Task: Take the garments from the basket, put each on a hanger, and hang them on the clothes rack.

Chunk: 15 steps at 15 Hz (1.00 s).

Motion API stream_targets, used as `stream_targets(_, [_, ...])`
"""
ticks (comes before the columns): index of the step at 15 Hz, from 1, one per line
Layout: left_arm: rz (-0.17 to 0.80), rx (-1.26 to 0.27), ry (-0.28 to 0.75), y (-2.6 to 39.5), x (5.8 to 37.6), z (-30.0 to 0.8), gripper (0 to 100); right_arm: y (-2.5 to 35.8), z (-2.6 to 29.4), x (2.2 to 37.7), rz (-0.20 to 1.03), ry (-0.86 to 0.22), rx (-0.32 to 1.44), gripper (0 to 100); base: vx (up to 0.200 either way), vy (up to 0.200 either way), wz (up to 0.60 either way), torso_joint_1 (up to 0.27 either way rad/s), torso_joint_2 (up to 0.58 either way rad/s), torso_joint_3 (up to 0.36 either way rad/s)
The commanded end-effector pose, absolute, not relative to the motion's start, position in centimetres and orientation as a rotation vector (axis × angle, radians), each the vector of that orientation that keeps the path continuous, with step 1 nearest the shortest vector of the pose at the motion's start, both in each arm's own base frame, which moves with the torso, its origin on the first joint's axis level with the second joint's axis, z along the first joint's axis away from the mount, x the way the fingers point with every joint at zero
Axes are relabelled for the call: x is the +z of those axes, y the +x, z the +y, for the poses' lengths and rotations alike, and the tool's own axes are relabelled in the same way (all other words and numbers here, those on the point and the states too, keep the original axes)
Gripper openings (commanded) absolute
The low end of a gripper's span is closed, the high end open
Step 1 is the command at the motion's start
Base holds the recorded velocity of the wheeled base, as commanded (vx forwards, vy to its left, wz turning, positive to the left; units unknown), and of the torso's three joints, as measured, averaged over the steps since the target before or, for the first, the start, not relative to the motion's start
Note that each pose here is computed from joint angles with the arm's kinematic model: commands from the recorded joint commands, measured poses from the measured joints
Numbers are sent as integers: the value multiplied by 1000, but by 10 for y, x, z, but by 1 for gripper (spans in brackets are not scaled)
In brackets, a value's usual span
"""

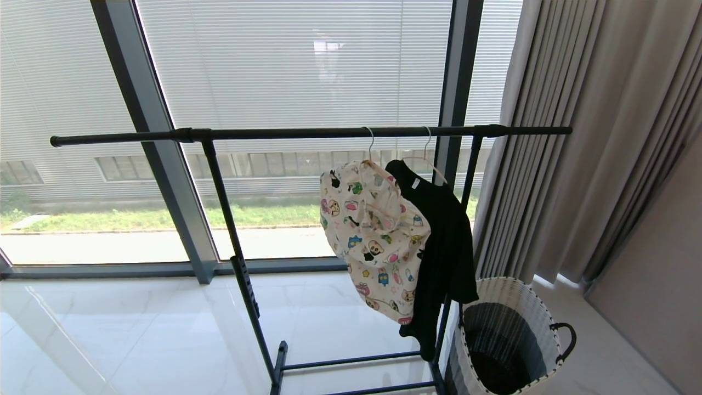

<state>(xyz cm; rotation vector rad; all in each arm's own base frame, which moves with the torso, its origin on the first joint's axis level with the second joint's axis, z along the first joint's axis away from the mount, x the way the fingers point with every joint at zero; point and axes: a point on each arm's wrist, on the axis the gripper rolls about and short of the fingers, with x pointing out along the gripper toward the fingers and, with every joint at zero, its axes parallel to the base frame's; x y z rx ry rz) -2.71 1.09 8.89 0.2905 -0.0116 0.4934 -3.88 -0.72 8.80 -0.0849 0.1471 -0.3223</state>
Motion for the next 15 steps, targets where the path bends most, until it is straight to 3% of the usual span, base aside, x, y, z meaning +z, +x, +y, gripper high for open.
stream_targets(1, [-22,487,272,-27,89,11,100,-38,-7,88,147,-156,-287,100,0,0,0,0,0,0])
stream_targets(3, [-41,443,194,-26,87,10,100,-36,-5,88,136,-207,-226,100,0,0,0,0,0,0])
stream_targets(7, [-76,340,115,-25,86,8,100,-34,-3,87,109,-198,-102,100,0,0,0,-15,35,20])
stream_targets(10, [-84,245,109,-24,86,6,100,-34,-2,87,106,-192,-92,100,0,0,0,-188,434,227])
stream_targets(15, [-86,245,104,-24,86,6,100,-34,-2,87,106,-191,-100,100,0,0,0,-235,535,288])
